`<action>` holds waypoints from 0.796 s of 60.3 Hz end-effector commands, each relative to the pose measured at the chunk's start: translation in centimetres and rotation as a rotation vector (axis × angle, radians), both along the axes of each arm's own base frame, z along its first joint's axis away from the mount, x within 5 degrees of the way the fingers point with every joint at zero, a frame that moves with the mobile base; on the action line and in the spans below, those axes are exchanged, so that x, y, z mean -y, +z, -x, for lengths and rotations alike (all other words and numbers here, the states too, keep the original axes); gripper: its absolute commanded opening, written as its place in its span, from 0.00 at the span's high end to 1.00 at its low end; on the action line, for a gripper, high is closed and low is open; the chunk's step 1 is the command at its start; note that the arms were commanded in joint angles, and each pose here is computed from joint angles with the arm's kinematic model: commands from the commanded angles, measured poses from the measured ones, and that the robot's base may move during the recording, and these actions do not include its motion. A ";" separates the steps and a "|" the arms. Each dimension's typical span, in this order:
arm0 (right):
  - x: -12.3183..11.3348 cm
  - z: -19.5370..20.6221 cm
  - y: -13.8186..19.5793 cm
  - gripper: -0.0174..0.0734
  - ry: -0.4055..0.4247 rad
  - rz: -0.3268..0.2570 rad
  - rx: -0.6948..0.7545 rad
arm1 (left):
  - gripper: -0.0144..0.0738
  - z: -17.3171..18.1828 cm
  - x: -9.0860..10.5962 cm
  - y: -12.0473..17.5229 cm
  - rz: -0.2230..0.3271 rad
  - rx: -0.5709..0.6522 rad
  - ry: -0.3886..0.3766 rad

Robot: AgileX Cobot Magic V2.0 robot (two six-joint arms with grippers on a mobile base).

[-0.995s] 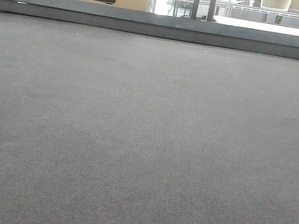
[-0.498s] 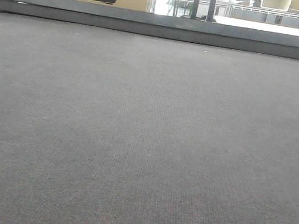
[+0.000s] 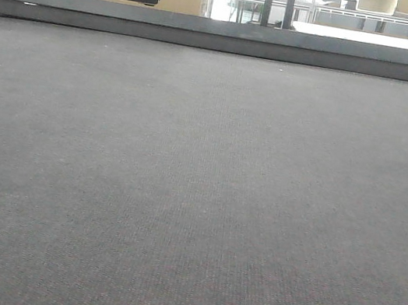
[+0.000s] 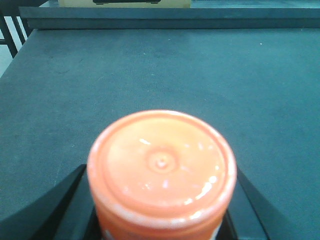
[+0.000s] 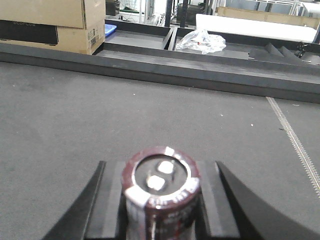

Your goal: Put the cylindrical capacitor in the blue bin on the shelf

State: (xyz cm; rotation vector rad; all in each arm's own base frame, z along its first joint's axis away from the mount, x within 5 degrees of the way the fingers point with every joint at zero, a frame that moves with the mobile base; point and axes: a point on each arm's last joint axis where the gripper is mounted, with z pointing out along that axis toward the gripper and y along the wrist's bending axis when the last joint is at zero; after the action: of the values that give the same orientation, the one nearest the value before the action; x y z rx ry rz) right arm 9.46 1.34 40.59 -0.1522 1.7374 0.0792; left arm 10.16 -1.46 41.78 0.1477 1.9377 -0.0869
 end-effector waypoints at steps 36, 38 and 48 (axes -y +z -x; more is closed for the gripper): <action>0.0 0.2 0.5 0.99 0.001 -0.003 0.027 | 0.96 0.1 0.1 0.2 0.004 0.023 -0.009; 0.0 0.2 0.5 0.99 0.001 -0.003 0.027 | 0.96 0.1 0.1 0.2 0.004 0.023 -0.009; 0.0 0.2 0.5 0.99 0.001 -0.003 0.027 | 0.96 0.1 0.1 0.2 0.004 0.023 -0.009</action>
State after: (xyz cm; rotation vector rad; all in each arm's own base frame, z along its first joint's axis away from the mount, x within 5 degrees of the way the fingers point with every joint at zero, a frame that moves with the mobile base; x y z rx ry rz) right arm 9.46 1.34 40.59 -0.1515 1.7375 0.0812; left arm 10.14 -1.43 41.79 0.1483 1.9368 -0.0825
